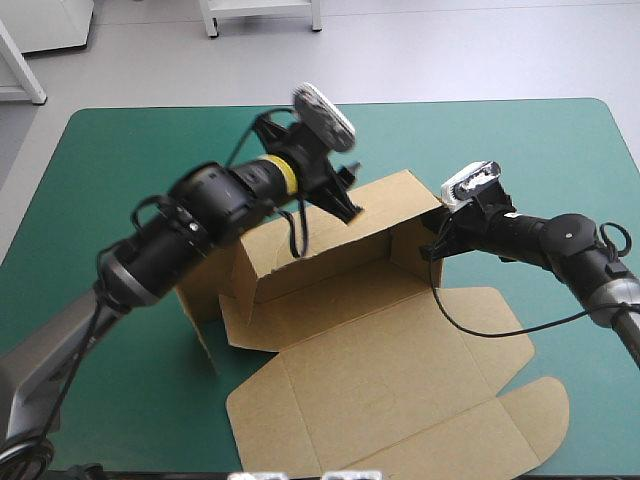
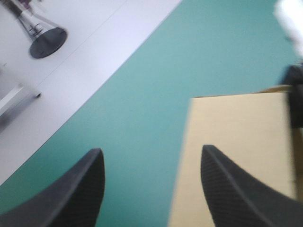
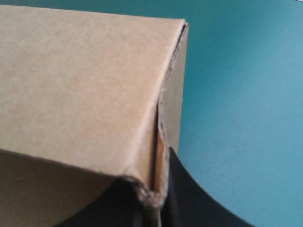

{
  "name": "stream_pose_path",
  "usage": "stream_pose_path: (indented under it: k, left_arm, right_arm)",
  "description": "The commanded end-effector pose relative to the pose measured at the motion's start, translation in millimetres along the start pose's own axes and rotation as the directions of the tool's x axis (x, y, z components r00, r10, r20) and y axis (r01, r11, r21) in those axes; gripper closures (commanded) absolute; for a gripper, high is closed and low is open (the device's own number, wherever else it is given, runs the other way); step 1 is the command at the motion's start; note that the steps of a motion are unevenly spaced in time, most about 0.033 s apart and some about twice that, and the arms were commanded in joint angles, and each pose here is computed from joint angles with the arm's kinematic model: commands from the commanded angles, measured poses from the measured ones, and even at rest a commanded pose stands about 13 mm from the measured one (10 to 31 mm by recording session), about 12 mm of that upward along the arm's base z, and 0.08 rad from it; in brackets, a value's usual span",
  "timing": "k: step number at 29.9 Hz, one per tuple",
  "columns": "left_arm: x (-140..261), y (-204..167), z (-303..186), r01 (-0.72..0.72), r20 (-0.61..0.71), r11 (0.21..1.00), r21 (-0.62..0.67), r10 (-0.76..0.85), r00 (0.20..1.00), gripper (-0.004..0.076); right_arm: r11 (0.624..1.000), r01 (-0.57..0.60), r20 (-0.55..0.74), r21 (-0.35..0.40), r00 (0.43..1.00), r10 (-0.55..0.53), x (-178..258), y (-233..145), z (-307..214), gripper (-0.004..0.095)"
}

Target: Fold the box

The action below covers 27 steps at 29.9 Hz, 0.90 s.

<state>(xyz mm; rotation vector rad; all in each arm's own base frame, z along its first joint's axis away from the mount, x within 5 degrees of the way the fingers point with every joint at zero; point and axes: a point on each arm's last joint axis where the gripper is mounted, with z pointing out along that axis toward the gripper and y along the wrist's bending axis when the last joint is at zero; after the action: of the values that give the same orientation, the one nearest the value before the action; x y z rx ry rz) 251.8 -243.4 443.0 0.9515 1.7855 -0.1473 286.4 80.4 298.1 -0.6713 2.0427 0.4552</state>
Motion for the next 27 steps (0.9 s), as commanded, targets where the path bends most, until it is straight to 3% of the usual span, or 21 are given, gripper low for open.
stream_pose_path:
  k: [1, 7, 12, 17, 27]
  left_arm:
    - [-3, 69, -32, 0.149, 0.067, 0.978, -0.148, -0.141, 0.988, 0.029]
    - [59, 162, -45, 0.387, -0.05, 0.859, -0.334, -0.426, 0.903, 0.03]
    - [119, 216, -68, 0.457, -0.091, 0.722, -0.519, -0.579, 0.811, 0.03]
    - [173, 234, -75, 0.516, -0.115, 0.604, -0.607, -0.71, 0.695, 0.0301]
    - [200, 228, -66, 0.527, -0.152, 0.585, -0.616, -0.745, 0.65, 0.0301]
  right_arm:
    - [1.0, -0.02, 0.07, -0.01, 0.997, 0.021, -17, 5, -13, 0.0925]
    - [0.998, -0.068, 0.081, 0.003, 0.994, 0.068, -19, 3, -14, 0.0925]
    - [0.996, -0.081, 0.089, 0.025, 0.993, 0.079, -28, 1, -18, 0.0925]
    - [0.993, -0.093, 0.077, 0.073, 0.993, 0.087, -41, -4, -24, 0.0925]
    - [0.976, -0.188, 0.006, 0.115, 0.982, 0.188, -73, -18, -23, 0.0925]
